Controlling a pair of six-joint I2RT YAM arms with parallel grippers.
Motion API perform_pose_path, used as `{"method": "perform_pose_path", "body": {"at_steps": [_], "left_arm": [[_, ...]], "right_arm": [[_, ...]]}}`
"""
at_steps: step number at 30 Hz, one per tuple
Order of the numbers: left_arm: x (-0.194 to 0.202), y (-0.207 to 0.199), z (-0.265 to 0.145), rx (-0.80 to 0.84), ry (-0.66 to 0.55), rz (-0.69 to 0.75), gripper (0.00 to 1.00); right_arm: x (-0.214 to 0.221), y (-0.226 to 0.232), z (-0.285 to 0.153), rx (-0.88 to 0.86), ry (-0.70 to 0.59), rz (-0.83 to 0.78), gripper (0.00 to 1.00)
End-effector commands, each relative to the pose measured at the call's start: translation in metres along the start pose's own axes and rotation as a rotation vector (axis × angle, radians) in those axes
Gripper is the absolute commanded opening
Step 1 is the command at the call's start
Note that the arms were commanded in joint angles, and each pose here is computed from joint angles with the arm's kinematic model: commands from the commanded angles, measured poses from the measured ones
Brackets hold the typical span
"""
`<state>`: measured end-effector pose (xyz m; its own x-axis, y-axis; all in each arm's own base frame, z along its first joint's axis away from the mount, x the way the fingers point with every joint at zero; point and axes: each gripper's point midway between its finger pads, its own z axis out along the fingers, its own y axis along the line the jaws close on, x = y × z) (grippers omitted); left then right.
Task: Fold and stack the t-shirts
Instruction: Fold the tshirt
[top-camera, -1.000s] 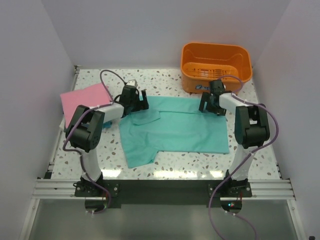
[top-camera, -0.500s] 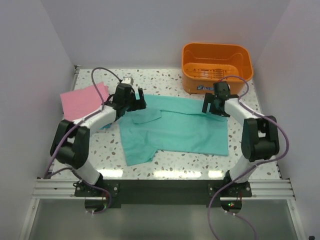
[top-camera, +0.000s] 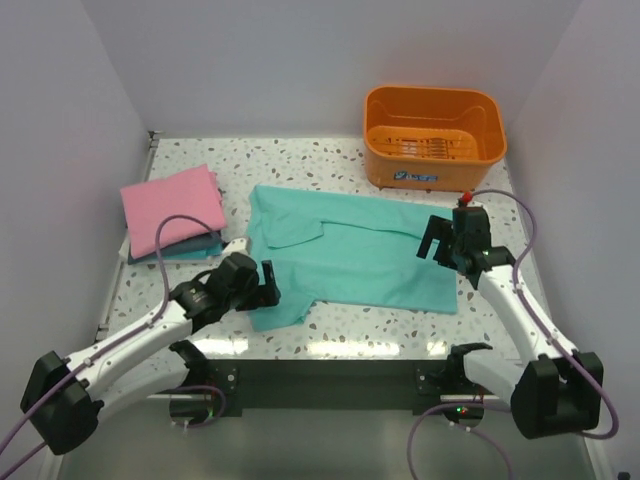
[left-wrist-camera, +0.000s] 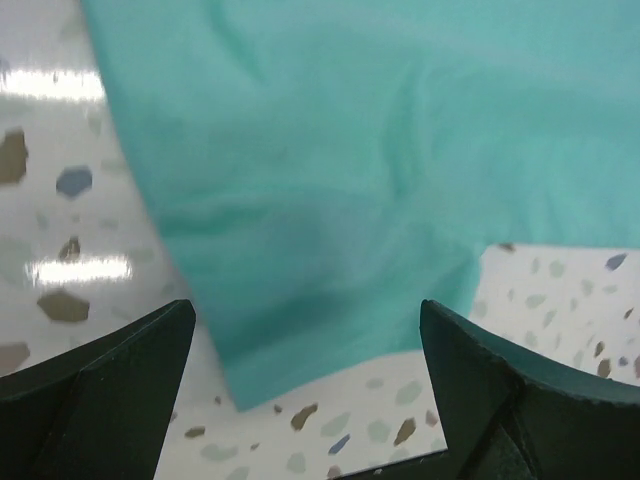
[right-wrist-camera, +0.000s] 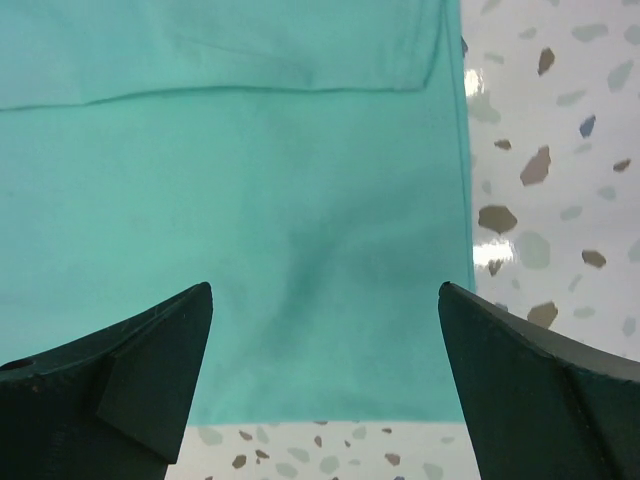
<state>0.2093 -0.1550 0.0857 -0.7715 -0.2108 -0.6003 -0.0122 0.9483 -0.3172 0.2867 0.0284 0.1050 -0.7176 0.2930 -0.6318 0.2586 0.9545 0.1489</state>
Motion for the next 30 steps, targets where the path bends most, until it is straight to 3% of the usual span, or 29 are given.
{"method": "perform_pose_path", "body": {"at_steps": [1, 7, 9, 11, 14, 15, 17, 20, 24, 28, 30], "left_arm": [[0.059, 0.032, -0.015, -0.077, 0.131, -0.12, 1.0], [0.103, 0.04, -0.007, -0.03, 0.22, -0.162, 0.97], [0.11, 0.041, -0.002, -0.03, 0.241, -0.158, 0.9], [0.108, 0.044, 0.0, -0.05, 0.23, -0.158, 0.81], [0.103, 0.037, 0.001, -0.028, 0.224, -0.147, 0.53], [0.101, 0.034, 0.0, -0.021, 0.223, -0.15, 0.39], [0.104, 0.034, -0.002, -0.017, 0.236, -0.143, 0.31], [0.111, 0.039, -0.006, -0.028, 0.262, -0.139, 0.27], [0.122, 0.043, -0.011, -0.01, 0.292, -0.15, 0.0], [0.12, 0.035, -0.021, 0.033, 0.297, -0.17, 0.0], [0.112, 0.032, -0.026, 0.048, 0.27, -0.174, 0.0]], "right_arm": [[0.008, -0.007, -0.016, 0.007, -0.033, 0.103, 0.99], [0.017, -0.019, -0.023, 0.05, -0.046, 0.133, 0.99], [0.021, -0.022, -0.021, 0.067, -0.036, 0.14, 0.99], [0.026, -0.026, -0.021, 0.084, -0.025, 0.153, 0.99], [0.032, -0.036, -0.024, 0.14, -0.024, 0.195, 0.99], [0.034, -0.039, -0.025, 0.159, -0.026, 0.227, 0.99], [0.038, -0.048, -0.03, 0.211, -0.031, 0.261, 0.99], [0.042, -0.054, -0.032, 0.239, -0.039, 0.304, 0.99], [0.057, -0.055, -0.032, 0.25, 0.013, 0.337, 0.99], [0.08, -0.059, -0.043, 0.269, 0.077, 0.374, 0.99], [0.084, -0.069, -0.048, 0.311, 0.05, 0.413, 0.99]]}}
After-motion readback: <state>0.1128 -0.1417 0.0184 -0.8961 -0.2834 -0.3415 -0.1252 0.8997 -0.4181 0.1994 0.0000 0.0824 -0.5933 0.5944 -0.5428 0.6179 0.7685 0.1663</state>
